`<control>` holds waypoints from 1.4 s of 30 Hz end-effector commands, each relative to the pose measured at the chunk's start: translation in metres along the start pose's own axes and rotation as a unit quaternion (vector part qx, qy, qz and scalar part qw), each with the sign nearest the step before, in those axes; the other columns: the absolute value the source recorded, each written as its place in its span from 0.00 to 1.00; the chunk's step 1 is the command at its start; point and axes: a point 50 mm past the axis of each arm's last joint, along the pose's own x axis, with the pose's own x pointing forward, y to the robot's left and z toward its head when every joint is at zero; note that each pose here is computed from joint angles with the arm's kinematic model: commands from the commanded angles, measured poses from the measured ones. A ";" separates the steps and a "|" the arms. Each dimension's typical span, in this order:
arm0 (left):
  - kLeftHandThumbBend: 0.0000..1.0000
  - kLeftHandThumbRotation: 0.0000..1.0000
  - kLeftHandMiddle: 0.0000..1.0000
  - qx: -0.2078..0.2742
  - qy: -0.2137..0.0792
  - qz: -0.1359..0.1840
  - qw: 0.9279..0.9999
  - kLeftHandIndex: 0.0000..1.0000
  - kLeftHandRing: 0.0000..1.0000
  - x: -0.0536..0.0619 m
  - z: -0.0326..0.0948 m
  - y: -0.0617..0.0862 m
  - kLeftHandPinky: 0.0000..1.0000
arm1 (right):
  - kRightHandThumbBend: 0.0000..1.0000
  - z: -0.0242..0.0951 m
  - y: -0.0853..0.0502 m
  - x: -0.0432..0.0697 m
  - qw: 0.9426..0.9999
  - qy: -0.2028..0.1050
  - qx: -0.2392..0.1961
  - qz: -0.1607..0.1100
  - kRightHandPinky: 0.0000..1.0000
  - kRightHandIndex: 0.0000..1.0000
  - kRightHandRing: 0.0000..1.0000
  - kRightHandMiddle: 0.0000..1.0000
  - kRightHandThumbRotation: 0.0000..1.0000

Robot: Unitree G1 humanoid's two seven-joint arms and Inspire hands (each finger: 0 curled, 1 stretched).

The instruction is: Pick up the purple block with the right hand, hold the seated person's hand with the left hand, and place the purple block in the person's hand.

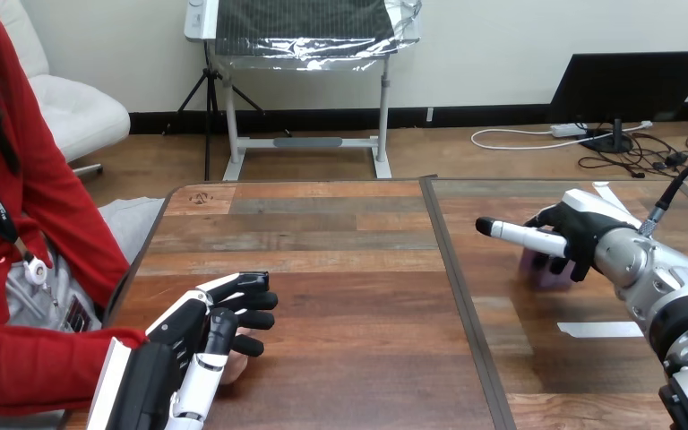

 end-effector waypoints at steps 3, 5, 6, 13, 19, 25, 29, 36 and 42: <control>0.34 0.92 0.70 0.005 -0.041 0.001 0.999 0.71 0.67 0.012 0.009 0.000 0.58 | 0.82 0.016 -0.019 -0.001 1.000 -0.017 0.005 -0.013 0.83 0.94 0.90 0.93 1.00; 0.33 0.91 0.70 0.006 -0.041 0.001 0.999 0.71 0.67 0.012 0.009 0.000 0.58 | 0.82 0.016 -0.018 -0.001 1.000 -0.016 0.005 -0.011 0.84 0.95 0.91 0.93 1.00; 0.33 0.91 0.70 0.004 -0.041 0.002 0.999 0.71 0.67 0.012 0.009 0.000 0.57 | 0.82 0.016 -0.018 -0.001 1.000 -0.015 0.005 -0.009 0.85 0.95 0.91 0.94 1.00; 0.33 0.91 0.70 0.006 -0.041 0.001 0.999 0.71 0.66 0.012 0.010 0.000 0.57 | 0.82 0.012 -0.015 -0.001 1.000 -0.009 -0.004 -0.005 0.90 0.97 0.94 0.96 1.00; 0.33 0.91 0.69 0.003 -0.040 0.003 0.999 0.71 0.66 0.012 0.010 0.000 0.57 | 0.81 0.012 -0.014 0.000 1.000 -0.007 0.000 -0.004 0.91 0.97 0.95 0.97 1.00; 0.34 0.91 0.69 0.010 -0.036 0.000 0.999 0.71 0.66 0.011 0.009 0.001 0.58 | 0.82 0.011 -0.013 0.000 1.000 -0.008 0.004 -0.010 0.89 0.97 0.94 0.96 1.00; 0.34 0.91 0.69 0.009 -0.038 -0.001 0.999 0.71 0.67 0.011 0.010 0.001 0.59 | 0.84 0.013 -0.015 0.000 1.000 -0.010 -0.003 -0.020 0.87 0.97 0.93 0.95 1.00; 0.33 0.90 0.69 0.009 -0.040 -0.002 0.999 0.71 0.66 0.011 0.010 0.001 0.59 | 0.82 0.013 -0.017 -0.001 0.998 -0.019 -0.005 -0.052 0.79 0.89 0.87 0.89 1.00; 0.32 0.90 0.69 0.008 -0.039 0.000 0.999 0.70 0.66 0.011 0.010 0.001 0.58 | 0.80 0.012 -0.019 -0.001 0.997 -0.022 0.012 -0.079 0.67 0.79 0.77 0.80 1.00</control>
